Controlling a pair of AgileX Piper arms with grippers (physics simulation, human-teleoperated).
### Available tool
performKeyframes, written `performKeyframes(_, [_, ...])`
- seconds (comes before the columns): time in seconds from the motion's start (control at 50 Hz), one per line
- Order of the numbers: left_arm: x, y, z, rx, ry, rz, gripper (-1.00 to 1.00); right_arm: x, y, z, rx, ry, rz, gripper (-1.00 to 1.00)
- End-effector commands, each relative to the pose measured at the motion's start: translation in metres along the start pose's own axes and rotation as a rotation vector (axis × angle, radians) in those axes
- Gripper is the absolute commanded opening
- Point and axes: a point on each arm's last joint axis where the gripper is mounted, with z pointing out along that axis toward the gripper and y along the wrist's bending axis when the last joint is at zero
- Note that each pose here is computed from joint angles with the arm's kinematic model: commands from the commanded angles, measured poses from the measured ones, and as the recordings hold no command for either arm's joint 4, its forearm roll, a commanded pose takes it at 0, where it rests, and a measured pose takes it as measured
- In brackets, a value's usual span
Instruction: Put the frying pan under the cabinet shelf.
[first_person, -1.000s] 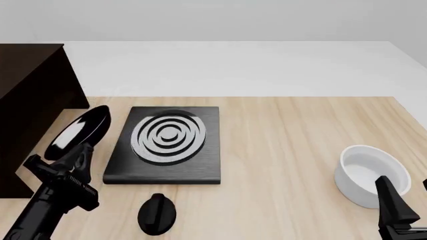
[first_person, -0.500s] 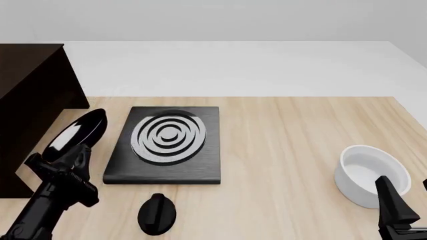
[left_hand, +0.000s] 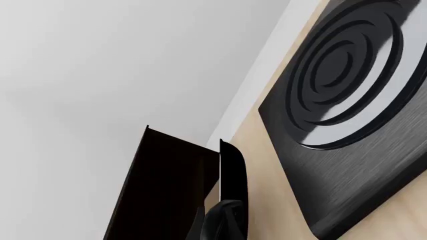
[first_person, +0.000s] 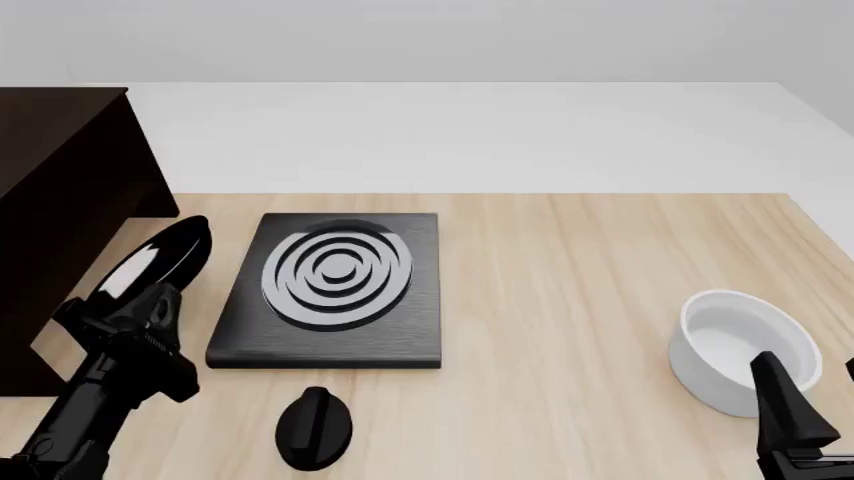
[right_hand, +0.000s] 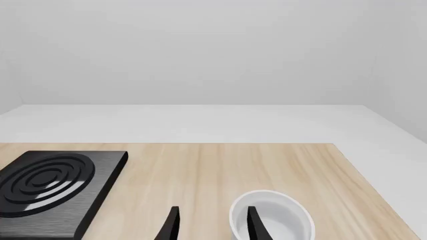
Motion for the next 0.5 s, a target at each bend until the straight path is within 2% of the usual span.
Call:
performKeyframes(0.02, [-0.004, 0.005, 0.012, -0.033, -0.023, 0.007, -1.0, 0.0, 0.0, 0.0, 0.0, 0.0, 0.0, 1.0])
performKeyframes(0.14, [-0.004, 0.005, 0.015, -0.033, -0.023, 0.001, -1.0, 0.0, 0.0, 0.0, 0.0, 0.0, 0.0, 1.0])
performKeyframes(0.5, [0.01, 0.002, 0.015, -0.019, 0.041, -0.033, -1.0, 0.0, 0.0, 0.0, 0.0, 0.0, 0.0, 1.0])
